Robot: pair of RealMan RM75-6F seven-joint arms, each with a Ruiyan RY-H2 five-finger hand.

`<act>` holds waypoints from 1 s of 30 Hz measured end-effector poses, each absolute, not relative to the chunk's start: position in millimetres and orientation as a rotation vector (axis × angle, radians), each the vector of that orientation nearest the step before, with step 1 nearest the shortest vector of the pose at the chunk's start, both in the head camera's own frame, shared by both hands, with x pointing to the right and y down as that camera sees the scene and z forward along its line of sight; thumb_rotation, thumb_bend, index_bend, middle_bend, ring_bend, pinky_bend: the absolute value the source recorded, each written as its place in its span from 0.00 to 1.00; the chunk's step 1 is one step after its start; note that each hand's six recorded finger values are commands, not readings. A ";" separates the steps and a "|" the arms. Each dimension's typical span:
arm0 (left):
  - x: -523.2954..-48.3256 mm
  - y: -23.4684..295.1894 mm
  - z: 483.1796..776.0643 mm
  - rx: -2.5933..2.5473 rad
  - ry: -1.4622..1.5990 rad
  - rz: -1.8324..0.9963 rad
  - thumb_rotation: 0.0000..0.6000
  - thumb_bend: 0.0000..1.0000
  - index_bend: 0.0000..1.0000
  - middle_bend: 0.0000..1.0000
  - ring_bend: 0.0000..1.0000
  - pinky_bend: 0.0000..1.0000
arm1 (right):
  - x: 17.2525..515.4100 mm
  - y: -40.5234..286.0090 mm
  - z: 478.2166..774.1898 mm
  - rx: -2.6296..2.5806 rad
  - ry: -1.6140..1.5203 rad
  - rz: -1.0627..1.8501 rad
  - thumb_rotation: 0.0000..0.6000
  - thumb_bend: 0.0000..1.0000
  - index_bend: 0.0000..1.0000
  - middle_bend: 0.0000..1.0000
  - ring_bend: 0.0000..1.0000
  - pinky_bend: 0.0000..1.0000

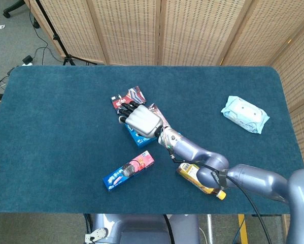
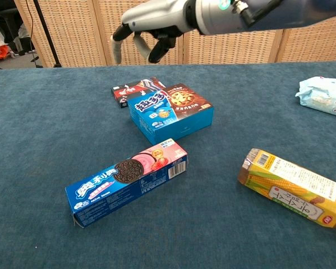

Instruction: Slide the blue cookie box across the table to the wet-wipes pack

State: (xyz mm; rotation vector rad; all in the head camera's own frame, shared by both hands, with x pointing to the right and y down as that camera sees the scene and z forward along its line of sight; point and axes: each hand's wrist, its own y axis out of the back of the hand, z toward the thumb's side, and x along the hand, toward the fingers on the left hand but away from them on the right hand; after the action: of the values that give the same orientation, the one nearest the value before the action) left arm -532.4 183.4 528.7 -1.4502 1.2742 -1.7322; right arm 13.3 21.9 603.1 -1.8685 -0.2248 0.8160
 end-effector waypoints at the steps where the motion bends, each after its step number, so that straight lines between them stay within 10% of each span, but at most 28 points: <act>1: -532.7 183.3 529.3 -1.448 1.274 -1.736 1.00 0.00 0.00 0.00 0.00 0.00 | 9.3 24.0 607.8 -1.864 -0.215 0.819 1.00 1.00 0.27 0.17 0.03 0.13; 30: -542.9 176.6 539.9 -1.442 1.284 -1.794 1.00 0.00 0.00 0.00 0.00 0.00 | -41.8 42.8 700.8 -1.881 -0.164 1.027 1.00 1.00 0.27 0.18 0.06 0.13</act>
State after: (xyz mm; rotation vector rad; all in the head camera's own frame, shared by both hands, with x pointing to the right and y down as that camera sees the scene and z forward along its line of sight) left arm -542.9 176.6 539.9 -1.4424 1.2836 -1.7938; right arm -41.8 42.8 700.8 -1.8807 -0.1640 1.0272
